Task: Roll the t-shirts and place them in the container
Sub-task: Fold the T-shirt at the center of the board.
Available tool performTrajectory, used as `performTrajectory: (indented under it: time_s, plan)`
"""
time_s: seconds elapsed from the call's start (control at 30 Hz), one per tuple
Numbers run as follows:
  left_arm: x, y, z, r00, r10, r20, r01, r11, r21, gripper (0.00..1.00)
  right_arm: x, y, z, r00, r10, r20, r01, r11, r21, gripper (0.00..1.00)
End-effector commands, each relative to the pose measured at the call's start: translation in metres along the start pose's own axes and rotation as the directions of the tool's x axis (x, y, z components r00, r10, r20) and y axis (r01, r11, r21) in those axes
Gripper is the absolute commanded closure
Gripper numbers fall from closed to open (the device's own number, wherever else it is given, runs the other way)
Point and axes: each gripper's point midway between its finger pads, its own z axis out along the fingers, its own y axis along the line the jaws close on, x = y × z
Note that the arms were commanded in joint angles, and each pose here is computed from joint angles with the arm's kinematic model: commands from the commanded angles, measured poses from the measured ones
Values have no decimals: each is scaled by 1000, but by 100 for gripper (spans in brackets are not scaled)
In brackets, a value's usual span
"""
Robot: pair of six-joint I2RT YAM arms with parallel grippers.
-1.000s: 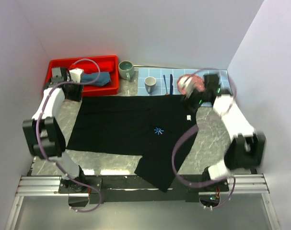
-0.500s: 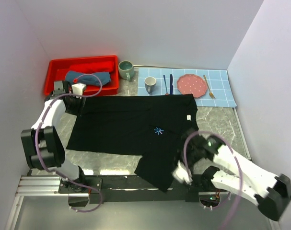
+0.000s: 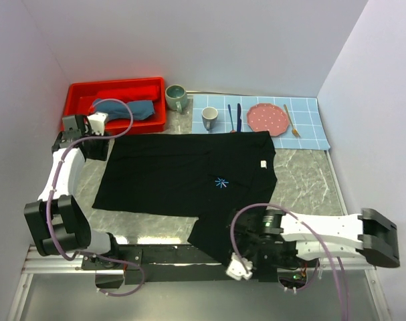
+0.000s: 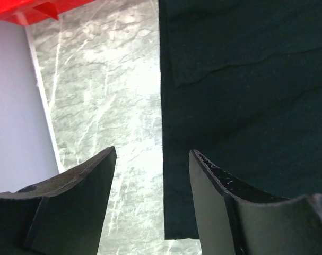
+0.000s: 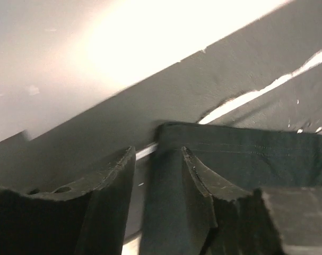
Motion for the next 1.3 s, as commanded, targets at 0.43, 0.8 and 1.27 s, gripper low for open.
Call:
performTrajectory:
  time_s: [0.43,0.8,1.27]
  plan:
    - [-21,15,-8,996,-31,79,34,999,-31,36,-5,-27,11,998,58,-14,-56,993,100,58]
    - [-4,17,-1,998,-63,14,63,998,-14,36,-5,-25,11,998,58,-28,-55,995,77,92]
    - [100,-2,-8,944,-186,-273,232,962,147,49,9,-51,-50,918,394,-50,-343,849,402,100]
